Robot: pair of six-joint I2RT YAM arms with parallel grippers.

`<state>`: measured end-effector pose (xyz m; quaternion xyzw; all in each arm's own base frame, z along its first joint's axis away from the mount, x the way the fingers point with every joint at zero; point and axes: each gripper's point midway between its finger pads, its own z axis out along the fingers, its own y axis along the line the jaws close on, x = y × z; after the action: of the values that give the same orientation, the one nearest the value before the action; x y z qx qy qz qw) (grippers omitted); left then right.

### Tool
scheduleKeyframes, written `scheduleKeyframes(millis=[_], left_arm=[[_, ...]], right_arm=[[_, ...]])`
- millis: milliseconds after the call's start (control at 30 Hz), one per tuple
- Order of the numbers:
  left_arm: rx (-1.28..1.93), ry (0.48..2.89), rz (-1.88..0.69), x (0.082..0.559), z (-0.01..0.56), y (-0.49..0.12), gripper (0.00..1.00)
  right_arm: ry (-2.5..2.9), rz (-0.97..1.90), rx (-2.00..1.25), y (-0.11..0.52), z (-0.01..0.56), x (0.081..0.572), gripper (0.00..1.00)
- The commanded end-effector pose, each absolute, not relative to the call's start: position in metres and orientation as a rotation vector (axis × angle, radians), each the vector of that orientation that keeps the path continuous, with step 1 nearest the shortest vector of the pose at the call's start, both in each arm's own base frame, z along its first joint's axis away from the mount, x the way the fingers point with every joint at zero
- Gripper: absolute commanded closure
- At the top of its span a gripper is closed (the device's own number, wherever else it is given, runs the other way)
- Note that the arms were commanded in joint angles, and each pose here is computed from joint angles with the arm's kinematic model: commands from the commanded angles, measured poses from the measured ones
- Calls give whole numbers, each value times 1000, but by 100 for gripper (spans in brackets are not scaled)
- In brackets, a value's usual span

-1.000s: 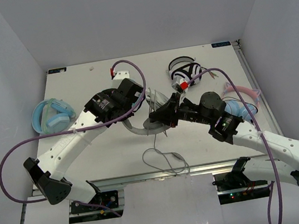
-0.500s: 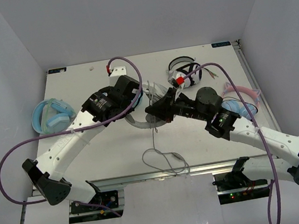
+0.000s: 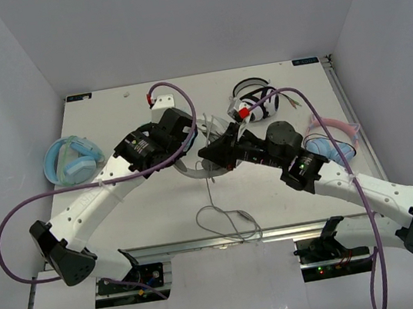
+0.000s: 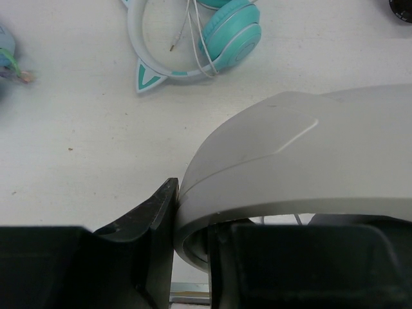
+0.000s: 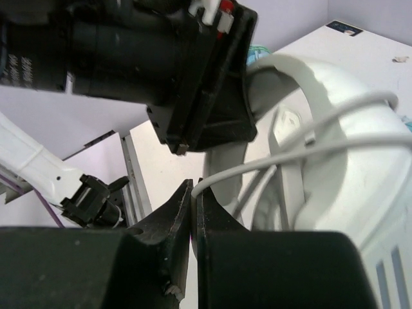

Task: Wrap the headphones

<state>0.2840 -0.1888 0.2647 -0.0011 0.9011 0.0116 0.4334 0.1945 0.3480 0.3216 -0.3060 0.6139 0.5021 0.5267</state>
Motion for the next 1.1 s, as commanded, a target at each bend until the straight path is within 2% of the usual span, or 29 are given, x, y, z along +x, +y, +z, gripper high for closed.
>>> scheduleKeyframes(millis=[0,233,533,900,1067], left_arm=[[-237,2041,-249,294,341,-197,100],[-271,2004,-294,291,354,-194,100],[-308,1974,-321,289,362,-189,100],[-323,1944,-415,277,378,-186,100],[-320,1933,-472,271,383,-187,100]], right_arm=[[1455,1219,-775,347,308,175,91],[1455,1165,-742,342,296,173,78],[1487,1126,-743,346,281,176,75],[1362,1063,-700,346,257,188,63],[1227,1051,-647,343,271,192,58]])
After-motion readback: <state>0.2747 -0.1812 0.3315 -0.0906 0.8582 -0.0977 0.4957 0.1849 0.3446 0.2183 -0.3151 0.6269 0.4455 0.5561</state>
